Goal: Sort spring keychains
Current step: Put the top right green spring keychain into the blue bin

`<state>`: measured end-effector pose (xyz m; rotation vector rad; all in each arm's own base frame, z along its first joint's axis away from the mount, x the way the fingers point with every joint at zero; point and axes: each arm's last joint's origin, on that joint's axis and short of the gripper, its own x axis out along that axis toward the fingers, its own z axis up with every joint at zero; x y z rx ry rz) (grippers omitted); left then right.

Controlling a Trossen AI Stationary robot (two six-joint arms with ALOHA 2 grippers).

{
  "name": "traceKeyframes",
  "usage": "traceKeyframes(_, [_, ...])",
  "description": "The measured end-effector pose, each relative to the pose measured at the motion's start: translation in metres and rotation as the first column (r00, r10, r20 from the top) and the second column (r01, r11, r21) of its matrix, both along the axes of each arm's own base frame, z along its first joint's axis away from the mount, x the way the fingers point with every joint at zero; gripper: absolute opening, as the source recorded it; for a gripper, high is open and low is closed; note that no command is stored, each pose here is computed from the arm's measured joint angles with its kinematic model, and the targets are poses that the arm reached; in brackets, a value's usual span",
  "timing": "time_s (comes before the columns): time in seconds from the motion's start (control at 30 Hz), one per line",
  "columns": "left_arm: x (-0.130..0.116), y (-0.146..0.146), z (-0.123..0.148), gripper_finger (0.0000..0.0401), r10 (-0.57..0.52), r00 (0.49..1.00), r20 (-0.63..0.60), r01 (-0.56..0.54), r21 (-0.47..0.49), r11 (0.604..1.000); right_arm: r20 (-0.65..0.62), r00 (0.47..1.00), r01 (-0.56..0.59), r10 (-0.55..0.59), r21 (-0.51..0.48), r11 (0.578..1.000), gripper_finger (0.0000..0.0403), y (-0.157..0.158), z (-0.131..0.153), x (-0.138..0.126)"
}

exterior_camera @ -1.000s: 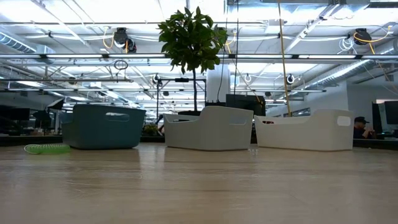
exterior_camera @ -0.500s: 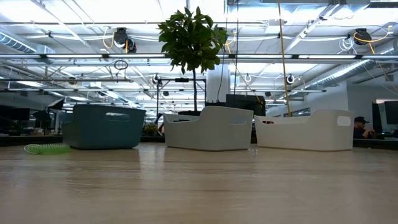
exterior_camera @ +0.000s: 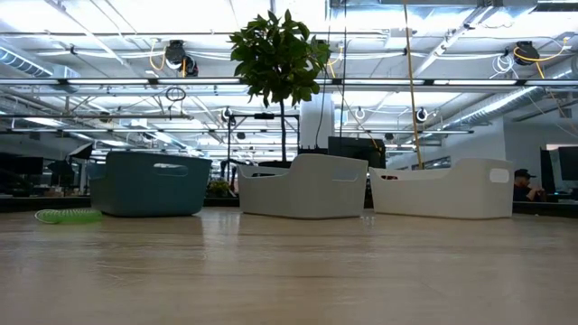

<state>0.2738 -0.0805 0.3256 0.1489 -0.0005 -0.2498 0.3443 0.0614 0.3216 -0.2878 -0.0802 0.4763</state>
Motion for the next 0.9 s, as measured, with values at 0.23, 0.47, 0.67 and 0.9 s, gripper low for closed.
traceKeyframes(0.23, [-0.015,0.006,0.007,0.0017,0.049,0.998,-0.039,-0.049,0.016,0.999,-0.106,0.956,0.266,-0.275,-0.096,0.959,0.0184,0.001,0.003,-0.016])
traceKeyframes(0.47, [-0.038,0.017,0.014,0.0017,0.164,0.979,-0.118,-0.165,-0.004,0.986,-0.245,0.882,0.377,-0.402,-0.143,0.915,0.0236,-0.001,0.004,-0.037])
traceKeyframes(0.67, [-0.058,0.026,0.013,0.0017,0.273,0.936,-0.223,-0.284,-0.019,0.959,-0.354,0.856,0.361,-0.378,-0.114,0.926,0.0249,-0.003,-0.001,-0.051])
traceKeyframes(0.9, [-0.074,0.039,0.005,0.0017,0.368,0.857,-0.362,-0.408,-0.039,0.912,-0.383,0.841,0.368,-0.382,-0.111,0.923,0.0244,-0.007,-0.025,-0.068])
